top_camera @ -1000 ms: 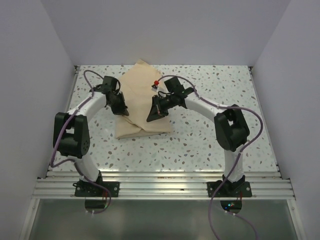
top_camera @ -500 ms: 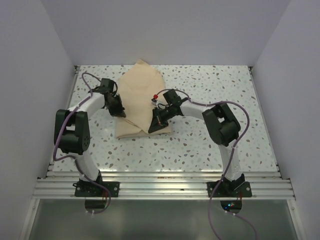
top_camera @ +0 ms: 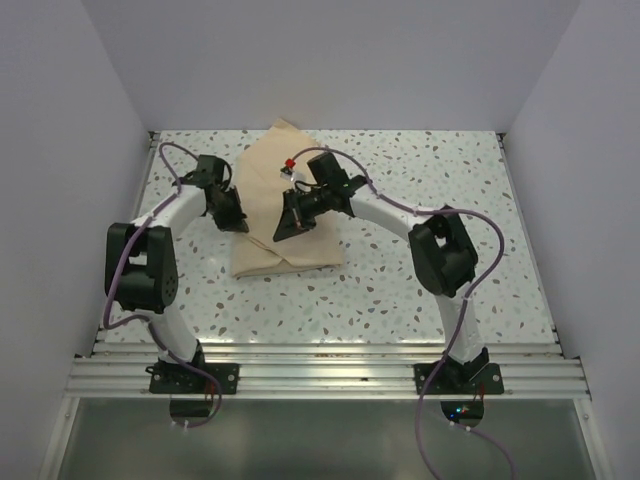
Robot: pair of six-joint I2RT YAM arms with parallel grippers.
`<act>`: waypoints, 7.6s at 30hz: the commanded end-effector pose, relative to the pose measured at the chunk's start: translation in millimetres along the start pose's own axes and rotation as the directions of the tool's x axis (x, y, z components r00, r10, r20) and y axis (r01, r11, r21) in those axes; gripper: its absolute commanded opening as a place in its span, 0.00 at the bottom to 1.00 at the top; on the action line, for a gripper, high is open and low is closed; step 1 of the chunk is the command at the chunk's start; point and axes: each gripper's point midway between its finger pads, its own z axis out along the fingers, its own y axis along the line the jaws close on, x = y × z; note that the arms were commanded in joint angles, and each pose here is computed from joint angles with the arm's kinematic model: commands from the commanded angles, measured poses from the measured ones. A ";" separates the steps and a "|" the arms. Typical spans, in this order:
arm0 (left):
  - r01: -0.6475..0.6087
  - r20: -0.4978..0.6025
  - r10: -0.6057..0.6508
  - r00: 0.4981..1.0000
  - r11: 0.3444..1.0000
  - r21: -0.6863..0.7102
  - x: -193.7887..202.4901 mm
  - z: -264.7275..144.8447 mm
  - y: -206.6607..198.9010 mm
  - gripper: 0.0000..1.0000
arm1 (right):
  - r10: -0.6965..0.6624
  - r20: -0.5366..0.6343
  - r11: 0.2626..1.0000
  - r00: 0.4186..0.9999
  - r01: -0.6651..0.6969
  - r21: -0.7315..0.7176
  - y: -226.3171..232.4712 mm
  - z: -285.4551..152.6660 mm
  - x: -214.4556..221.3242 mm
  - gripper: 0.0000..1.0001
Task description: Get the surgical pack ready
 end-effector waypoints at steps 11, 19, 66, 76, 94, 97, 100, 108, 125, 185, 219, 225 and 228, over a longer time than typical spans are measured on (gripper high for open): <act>-0.026 0.185 0.032 0.982 0.999 -0.035 -32.1 -58.7 -2.2 0.54 | 0.014 0.029 0.993 0.999 -0.017 0.118 1.0 -11.0 -9.2 0.23; -0.015 0.142 0.022 0.990 0.999 -0.050 -27.7 -43.8 2.6 0.55 | 0.040 0.080 0.974 0.996 -0.057 0.219 -26.6 -55.8 -12.2 0.29; -0.039 0.090 0.045 0.995 0.997 -0.067 -26.7 -17.0 -5.6 0.20 | 0.186 0.134 0.949 0.973 -0.213 0.231 -82.8 -92.8 -3.3 0.28; -0.042 0.107 0.050 0.993 0.996 -0.073 -32.1 -20.8 -7.9 0.17 | 0.193 0.130 0.948 0.973 -0.219 0.230 -84.2 -91.2 -0.4 0.28; -0.054 0.115 0.057 0.992 0.998 -0.030 -34.8 -33.4 -24.5 0.06 | 0.202 0.126 0.946 0.971 -0.227 0.233 -88.3 -88.2 2.3 0.28; -0.056 0.112 0.060 0.992 0.998 -0.034 -35.0 -31.4 -23.8 0.09 | 0.206 0.127 0.945 0.970 -0.231 0.232 -88.1 -88.8 2.4 0.28; -0.058 0.111 0.061 0.992 0.998 -0.032 -35.8 -31.6 -24.5 0.10 | 0.205 0.128 0.945 0.970 -0.230 0.233 -88.0 -89.2 3.1 0.28; -0.060 0.101 0.064 0.993 0.997 -0.040 -33.3 -30.6 -22.9 0.24 | 0.206 0.128 0.946 0.970 -0.231 0.229 -86.8 -88.7 4.2 0.27; -0.053 0.111 0.056 0.992 0.998 -0.036 -35.9 -40.7 -26.5 0.00 | 0.204 0.121 0.947 0.972 -0.227 0.227 -85.2 -84.7 3.3 0.27; -0.103 0.325 0.067 0.943 0.990 0.095 -105.7 -52.9 -42.7 0.36 | 0.040 0.420 0.994 0.907 -0.081 0.079 -69.4 -75.6 -174.3 0.26; -0.062 -0.054 0.082 0.995 0.949 0.308 -21.8 97.5 -24.8 0.00 | 0.338 0.179 0.919 0.924 -0.365 0.151 -210.2 -36.3 -65.5 0.19; -0.040 -0.046 0.059 0.997 0.939 0.341 3.5 70.3 -37.5 0.00 | 0.306 0.164 0.926 0.938 -0.333 0.176 -186.4 -55.6 -43.9 0.18; -0.071 -0.002 0.075 0.997 0.949 0.309 -12.0 54.5 -38.1 0.00 | 0.283 0.189 0.938 0.940 -0.312 0.151 -176.7 -61.2 -59.1 0.18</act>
